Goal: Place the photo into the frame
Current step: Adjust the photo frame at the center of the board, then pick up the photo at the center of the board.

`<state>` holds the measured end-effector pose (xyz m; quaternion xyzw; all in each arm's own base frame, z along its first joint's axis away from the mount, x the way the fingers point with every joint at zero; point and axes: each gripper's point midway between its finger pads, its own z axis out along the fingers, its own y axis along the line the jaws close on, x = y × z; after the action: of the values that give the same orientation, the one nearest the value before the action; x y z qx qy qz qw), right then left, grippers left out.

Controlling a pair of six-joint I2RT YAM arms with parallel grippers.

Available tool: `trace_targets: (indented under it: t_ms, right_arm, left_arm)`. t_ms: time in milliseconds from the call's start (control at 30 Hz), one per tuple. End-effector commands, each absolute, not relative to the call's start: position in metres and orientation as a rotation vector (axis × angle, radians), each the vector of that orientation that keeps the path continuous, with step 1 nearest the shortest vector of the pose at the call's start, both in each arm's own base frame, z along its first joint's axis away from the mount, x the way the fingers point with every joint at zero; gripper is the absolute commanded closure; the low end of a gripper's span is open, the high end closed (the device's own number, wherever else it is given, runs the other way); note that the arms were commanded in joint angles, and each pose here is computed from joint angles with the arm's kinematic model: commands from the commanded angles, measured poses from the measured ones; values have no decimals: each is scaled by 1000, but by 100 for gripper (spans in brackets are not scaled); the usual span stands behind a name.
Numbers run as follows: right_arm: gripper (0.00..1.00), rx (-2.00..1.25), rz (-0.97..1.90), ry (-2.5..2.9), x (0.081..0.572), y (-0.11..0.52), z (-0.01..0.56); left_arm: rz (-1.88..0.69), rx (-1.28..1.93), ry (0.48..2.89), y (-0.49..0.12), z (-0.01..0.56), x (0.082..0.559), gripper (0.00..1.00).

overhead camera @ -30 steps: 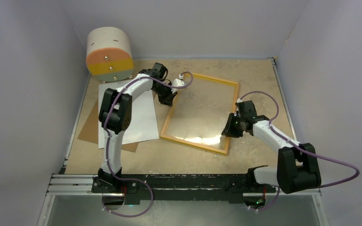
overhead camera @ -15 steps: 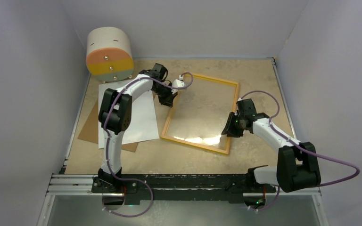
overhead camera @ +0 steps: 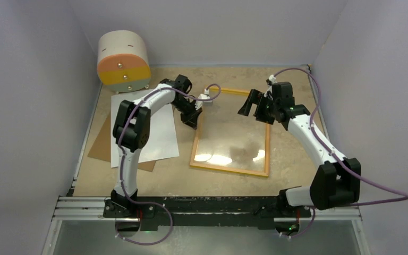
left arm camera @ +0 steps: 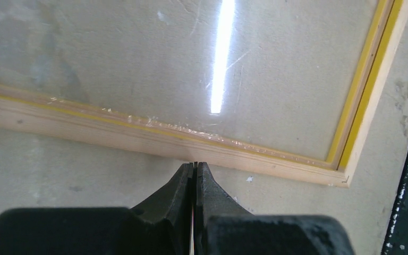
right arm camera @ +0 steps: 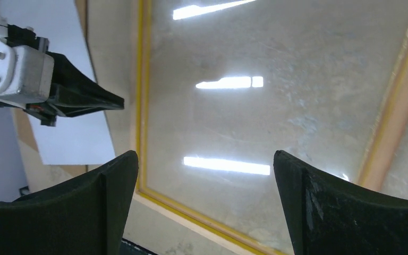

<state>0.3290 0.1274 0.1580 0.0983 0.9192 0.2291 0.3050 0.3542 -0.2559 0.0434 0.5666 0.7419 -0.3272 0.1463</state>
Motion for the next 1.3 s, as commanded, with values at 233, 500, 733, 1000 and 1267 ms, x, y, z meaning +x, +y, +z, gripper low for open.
trace_targets:
  t_ms: [233, 500, 733, 1000, 1267]
  right_arm:
    - [1, -146, 974, 2284, 419, 301, 206]
    - [10, -307, 1079, 2383, 435, 427, 140]
    - [15, -296, 1111, 2443, 428, 449, 90]
    - [17, -291, 1148, 2492, 419, 450, 60]
    - [20, -296, 1296, 2529, 401, 460, 46]
  left_arm:
    - [-703, 1339, 2189, -119, 160, 403, 86]
    - [-441, 1100, 2440, 51, 143, 366, 88]
    - [-38, 942, 2602, 154, 102, 339, 93]
    - [32, 806, 2603, 165, 68, 350, 93]
    - [-136, 823, 2636, 131, 28, 333, 93]
